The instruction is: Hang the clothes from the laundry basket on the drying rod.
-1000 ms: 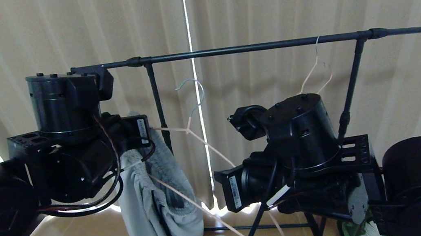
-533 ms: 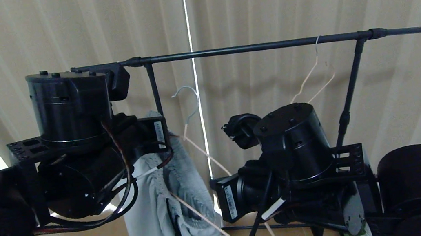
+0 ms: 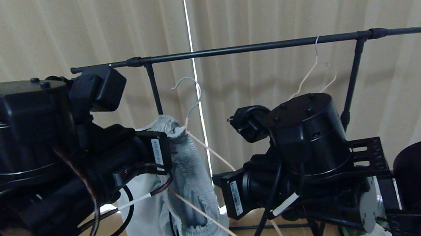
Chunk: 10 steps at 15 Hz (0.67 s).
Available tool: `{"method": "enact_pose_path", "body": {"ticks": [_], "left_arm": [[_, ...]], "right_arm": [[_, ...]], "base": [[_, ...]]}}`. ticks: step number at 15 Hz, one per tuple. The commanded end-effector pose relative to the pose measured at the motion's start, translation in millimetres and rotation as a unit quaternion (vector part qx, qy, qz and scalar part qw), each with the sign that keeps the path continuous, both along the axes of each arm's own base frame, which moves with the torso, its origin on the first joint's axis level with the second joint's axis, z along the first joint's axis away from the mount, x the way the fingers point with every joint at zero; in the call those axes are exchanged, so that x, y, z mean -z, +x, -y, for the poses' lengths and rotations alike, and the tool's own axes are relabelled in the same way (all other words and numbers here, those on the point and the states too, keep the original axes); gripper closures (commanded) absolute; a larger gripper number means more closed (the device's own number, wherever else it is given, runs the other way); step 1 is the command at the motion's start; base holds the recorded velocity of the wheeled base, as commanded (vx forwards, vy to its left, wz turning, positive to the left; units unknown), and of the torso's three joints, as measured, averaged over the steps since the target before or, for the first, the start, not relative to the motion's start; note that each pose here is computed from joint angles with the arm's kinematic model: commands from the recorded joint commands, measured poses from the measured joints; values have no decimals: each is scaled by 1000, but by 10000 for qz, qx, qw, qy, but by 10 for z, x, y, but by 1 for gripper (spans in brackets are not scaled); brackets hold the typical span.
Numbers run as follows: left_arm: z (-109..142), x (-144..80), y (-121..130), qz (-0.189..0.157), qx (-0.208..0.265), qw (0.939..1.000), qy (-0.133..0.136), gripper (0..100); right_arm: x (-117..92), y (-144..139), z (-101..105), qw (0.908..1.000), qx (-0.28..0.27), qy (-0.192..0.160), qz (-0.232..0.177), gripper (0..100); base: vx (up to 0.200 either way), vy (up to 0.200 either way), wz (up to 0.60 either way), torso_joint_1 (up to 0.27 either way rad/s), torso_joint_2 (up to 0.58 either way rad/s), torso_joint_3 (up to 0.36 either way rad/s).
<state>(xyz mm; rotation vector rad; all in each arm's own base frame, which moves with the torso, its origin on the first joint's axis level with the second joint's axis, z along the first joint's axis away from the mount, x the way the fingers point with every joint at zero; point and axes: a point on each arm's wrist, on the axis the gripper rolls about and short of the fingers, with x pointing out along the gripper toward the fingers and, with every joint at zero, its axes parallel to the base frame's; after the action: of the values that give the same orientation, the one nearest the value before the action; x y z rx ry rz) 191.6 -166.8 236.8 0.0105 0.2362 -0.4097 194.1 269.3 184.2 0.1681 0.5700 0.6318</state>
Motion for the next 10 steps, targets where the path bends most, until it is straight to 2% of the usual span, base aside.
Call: {"method": "enact_pose_path", "body": {"ticks": [1, 2, 6, 9, 10], "left_arm": [[-123, -52, -141, 72, 185, 9997, -129, 100], [-141, -30, -170, 31, 334, 9993, -140, 100], [-150, -35, -183, 36, 372, 9992, -156, 100], [-146, -22, -183, 6, 430, 9990, -158, 100], [-146, -8, -186, -17, 496, 9986, -160, 100]], "right_arm": [[-144, -40, 87, 9998, 14, 168, 138, 100], [-194, -63, 120, 9996, -2, 205, 206, 100], [-290, -154, 238, 9991, -43, 315, 284, 100], [-296, -164, 250, 9976, -178, 323, 581, 100], [-262, -164, 256, 9957, -275, 291, 836, 100]], "base": [[0, 0, 0, 0, 0, 0], [0, 0, 0, 0, 0, 0], [0, 0, 0, 0, 0, 0], [0, 0, 0, 0, 0, 0], [0, 0, 0, 0, 0, 0]]}}
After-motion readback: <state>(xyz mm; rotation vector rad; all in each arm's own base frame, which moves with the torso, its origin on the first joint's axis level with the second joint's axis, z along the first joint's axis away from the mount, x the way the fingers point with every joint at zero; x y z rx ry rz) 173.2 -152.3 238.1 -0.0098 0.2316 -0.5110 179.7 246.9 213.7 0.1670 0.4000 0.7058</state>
